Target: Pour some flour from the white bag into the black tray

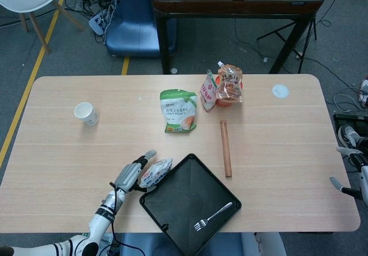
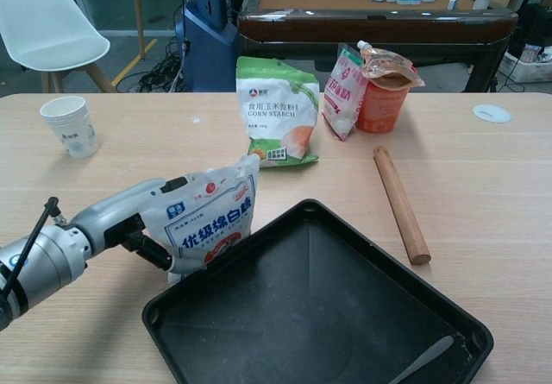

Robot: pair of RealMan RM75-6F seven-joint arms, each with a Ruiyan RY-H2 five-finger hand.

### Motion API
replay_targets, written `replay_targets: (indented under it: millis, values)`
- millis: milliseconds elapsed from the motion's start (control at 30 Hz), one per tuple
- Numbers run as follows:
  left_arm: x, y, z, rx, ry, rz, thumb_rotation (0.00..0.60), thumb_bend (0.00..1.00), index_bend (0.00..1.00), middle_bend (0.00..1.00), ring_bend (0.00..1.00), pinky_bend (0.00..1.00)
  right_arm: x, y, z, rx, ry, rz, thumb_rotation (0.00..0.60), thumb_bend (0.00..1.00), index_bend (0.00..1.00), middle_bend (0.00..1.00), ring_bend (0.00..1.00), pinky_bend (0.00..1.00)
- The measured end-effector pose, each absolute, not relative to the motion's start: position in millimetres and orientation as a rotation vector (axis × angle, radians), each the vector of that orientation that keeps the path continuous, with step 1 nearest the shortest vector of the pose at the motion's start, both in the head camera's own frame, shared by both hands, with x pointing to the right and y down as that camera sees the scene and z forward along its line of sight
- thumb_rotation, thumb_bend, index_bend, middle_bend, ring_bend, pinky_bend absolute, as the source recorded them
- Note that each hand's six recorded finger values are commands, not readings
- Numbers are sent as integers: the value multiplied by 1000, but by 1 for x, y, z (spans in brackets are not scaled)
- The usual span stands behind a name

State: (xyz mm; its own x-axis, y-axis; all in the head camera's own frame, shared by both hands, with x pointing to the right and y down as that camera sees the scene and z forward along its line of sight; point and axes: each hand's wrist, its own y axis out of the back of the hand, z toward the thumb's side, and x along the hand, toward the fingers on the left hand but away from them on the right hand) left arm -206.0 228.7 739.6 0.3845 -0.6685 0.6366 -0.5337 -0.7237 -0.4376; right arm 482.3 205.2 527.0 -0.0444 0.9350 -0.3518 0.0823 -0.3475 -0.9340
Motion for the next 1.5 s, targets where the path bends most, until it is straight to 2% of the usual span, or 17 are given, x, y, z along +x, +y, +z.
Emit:
replay_targets:
  millis: [133,267,367,533,700,933,1200,1500]
  values:
    - [-202,227,744,-2469,1082,-1259,600,174,24,80,148,188,484,206,527,-1497,-1118,1484,600,157,278,335,194,200]
    - [-200,226,748,-2461,1086,-1267,600,173,123,137,203,241,484,206,528,-1496,-1122,1485,600,157,278,335,194,200]
    - [-199,223,751,-2456,1099,-1267,600,174,239,215,273,322,485,206,528,-1495,-1123,1487,600,158,278,335,194,200]
    - [-201,216,755,-2431,1112,-1259,600,175,419,402,425,557,486,206,527,-1491,-1128,1486,600,157,278,335,194,200]
    - [-203,207,756,-2408,1117,-1234,600,207,511,548,503,629,487,207,525,-1486,-1133,1485,600,158,278,335,193,200]
    - [-201,189,750,-2406,1136,-1147,600,231,576,656,578,680,485,205,525,-1485,-1135,1477,600,158,278,335,194,200]
    - [-198,164,730,-2373,1070,-972,600,242,607,697,613,704,483,203,525,-1485,-1135,1465,600,158,278,335,193,200]
    - [-189,147,697,-2240,950,-749,600,324,619,719,628,716,480,203,523,-1486,-1130,1453,600,158,278,335,194,200]
